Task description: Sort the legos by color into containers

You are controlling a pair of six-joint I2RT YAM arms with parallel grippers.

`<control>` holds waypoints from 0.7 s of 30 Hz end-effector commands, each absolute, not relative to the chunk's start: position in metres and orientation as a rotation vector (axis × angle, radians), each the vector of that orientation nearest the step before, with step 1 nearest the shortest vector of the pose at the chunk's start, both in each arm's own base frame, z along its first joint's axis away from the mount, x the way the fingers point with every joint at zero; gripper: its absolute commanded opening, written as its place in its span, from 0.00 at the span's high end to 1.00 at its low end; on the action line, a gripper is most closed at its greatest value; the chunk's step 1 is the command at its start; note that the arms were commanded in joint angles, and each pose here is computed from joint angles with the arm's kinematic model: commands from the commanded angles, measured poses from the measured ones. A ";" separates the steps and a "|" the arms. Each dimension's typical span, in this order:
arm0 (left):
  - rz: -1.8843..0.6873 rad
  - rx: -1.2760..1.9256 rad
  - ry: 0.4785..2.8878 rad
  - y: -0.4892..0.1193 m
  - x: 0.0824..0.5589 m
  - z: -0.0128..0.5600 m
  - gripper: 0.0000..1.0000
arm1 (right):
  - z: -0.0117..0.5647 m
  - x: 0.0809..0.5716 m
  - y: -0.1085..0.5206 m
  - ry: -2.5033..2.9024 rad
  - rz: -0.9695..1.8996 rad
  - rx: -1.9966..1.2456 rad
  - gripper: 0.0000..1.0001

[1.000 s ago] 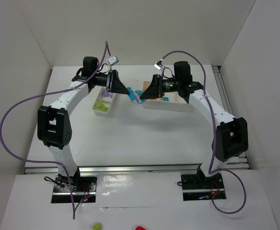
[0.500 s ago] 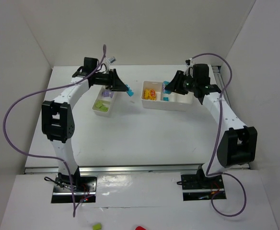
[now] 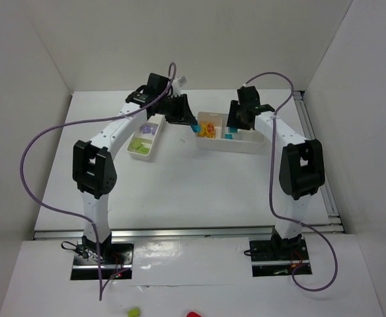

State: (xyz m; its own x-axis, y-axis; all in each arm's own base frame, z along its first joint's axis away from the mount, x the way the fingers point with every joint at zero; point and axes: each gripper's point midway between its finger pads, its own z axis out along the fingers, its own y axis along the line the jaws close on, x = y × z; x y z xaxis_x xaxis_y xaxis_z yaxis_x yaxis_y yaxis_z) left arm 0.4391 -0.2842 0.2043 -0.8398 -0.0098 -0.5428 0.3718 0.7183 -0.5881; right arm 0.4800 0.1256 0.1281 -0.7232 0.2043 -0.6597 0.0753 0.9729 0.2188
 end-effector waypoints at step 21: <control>-1.185 0.209 2.224 -0.429 0.514 0.183 0.80 | 0.236 0.407 -0.025 1.952 -0.076 0.681 0.13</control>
State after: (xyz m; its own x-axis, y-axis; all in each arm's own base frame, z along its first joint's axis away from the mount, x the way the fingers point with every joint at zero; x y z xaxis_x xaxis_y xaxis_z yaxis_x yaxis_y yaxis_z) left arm 0.4996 -0.4097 0.1633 -0.8296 -0.0664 -0.5543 0.3835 0.6537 -0.6523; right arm 0.4039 -0.0133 0.2126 -0.4173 0.4117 -0.8102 0.4650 0.8627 0.1989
